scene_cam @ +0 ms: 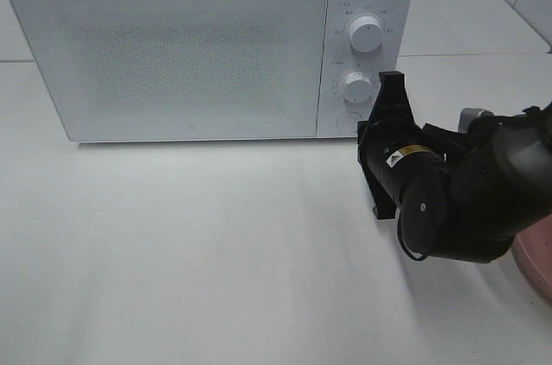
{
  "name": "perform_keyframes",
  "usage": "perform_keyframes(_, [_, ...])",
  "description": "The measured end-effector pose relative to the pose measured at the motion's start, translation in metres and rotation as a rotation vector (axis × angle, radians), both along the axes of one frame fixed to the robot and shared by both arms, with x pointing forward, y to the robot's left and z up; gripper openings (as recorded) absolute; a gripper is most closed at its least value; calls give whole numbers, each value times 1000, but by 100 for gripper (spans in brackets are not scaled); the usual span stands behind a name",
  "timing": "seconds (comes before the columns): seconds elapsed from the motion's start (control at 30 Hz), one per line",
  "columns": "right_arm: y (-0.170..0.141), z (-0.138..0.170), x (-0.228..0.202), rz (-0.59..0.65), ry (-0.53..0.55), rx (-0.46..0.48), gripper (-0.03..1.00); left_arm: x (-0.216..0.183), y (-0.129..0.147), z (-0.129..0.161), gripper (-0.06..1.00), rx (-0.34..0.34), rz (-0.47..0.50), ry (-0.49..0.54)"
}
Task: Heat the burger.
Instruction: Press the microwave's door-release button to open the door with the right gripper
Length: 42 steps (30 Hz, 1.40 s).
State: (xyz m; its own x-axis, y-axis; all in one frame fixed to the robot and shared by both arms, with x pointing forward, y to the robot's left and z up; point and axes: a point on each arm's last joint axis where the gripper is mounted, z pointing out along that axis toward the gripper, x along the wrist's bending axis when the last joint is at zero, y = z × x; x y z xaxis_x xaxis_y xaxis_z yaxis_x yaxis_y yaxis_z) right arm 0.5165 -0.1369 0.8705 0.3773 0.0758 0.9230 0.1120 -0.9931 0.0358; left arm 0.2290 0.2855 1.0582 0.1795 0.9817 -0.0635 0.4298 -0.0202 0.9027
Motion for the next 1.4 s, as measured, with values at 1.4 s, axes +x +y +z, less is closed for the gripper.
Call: perform_keyframes(1.4, [9,-25,55,-103,86,51,0,0,0,0,99,0,0,0])
